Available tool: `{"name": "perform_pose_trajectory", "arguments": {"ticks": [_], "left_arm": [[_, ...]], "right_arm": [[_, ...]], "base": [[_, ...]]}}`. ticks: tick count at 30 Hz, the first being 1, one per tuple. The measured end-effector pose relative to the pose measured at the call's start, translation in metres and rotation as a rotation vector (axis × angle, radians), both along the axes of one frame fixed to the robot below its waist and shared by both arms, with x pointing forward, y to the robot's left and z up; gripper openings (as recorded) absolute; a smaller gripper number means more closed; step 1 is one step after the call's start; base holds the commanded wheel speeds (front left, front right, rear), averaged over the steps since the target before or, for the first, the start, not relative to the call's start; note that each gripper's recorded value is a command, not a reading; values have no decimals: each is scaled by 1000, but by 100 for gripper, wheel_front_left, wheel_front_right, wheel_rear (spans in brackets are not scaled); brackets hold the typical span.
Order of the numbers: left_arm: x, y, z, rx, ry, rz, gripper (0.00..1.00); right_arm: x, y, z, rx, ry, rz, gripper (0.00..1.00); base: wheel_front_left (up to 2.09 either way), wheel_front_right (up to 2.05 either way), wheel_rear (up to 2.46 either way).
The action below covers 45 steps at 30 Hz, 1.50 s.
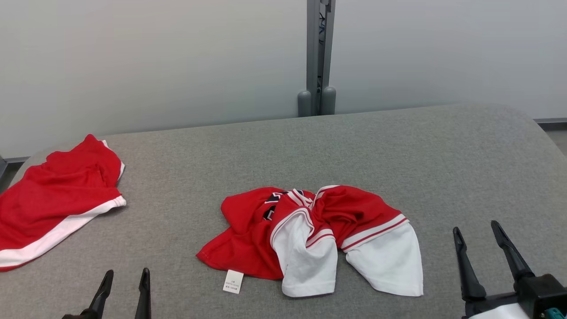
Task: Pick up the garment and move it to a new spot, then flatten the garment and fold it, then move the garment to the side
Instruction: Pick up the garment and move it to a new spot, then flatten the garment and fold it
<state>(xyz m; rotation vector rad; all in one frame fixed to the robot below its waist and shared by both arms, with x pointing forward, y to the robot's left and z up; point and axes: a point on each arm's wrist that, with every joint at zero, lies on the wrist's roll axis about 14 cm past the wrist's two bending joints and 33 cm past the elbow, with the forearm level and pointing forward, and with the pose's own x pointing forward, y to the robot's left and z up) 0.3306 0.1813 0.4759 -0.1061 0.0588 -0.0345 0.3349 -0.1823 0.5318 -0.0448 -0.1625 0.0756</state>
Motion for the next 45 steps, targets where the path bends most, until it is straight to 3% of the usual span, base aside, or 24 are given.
{"name": "perform_pose_trajectory", "arguments": {"ticks": [8,21,24,28,31,36,45], "left_arm": [[-37,24,-1,-26,-9,55,100],[-33,27,-3,-47,-23,62,100],[-26,15,6,-56,-53,24,100],[-6,-39,25,-116,-80,-141,100],[4,-88,22,-188,2,-284,100],[-2,-158,-41,-269,387,-493,100],[9,-183,-98,-273,620,-536,100]], "right_arm": [[-8,-7,-23,20,68,-25,100],[-10,-6,-22,27,64,-27,100],[-10,-7,-20,28,59,-32,100],[-8,-11,-15,21,43,-40,100],[-5,-11,-9,22,28,-43,100],[3,-20,-8,39,28,-71,100],[6,-43,-21,47,75,-152,100]], "base": [[0,0,0],[0,0,0],[0,0,0],[0,0,0],[0,0,0],[0,0,0],[0,0,0]]}}
